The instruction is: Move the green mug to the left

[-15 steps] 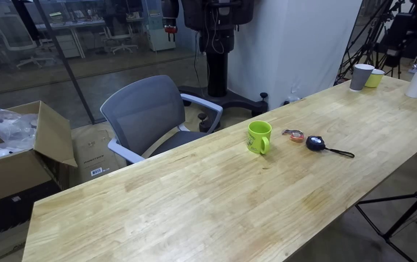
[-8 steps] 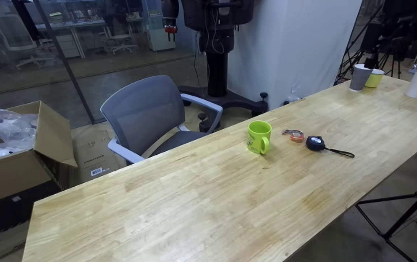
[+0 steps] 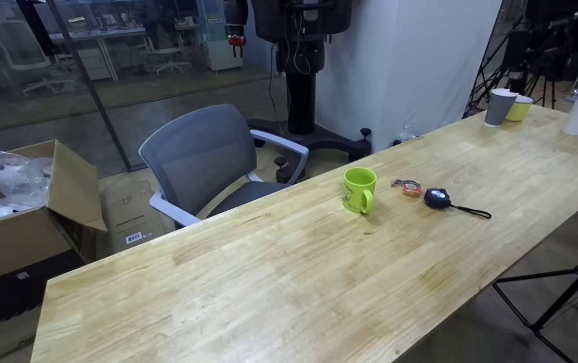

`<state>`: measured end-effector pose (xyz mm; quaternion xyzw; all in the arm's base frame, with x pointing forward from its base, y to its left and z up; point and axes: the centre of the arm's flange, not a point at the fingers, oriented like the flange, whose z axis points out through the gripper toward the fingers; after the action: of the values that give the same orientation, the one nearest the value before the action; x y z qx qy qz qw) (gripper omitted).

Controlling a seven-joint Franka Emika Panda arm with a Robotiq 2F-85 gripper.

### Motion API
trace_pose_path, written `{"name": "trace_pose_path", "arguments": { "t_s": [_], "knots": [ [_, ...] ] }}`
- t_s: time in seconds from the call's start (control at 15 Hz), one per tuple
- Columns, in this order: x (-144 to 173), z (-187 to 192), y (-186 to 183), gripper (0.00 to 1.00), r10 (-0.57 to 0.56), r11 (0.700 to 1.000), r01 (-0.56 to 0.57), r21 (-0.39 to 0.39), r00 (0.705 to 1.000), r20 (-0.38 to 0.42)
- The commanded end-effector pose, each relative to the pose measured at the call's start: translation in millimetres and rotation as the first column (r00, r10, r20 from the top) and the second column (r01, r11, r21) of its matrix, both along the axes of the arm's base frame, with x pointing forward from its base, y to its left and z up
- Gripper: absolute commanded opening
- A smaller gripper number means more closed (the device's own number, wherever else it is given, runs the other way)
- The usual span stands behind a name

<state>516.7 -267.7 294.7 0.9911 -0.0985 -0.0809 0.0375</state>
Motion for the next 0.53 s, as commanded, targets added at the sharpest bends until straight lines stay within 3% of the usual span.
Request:
{"name": "trace_pose_path", "arguments": {
  "t_s": [0.0,0.47],
  "knots": [
    [0.2,-0.3,-0.1,1.00,0.001,1.000,-0.001,0.000,1.000,-0.002],
    [1.3,-0.9,-0.7,1.00,0.002,1.000,-0.002,0.000,1.000,-0.005]
  ]
}}
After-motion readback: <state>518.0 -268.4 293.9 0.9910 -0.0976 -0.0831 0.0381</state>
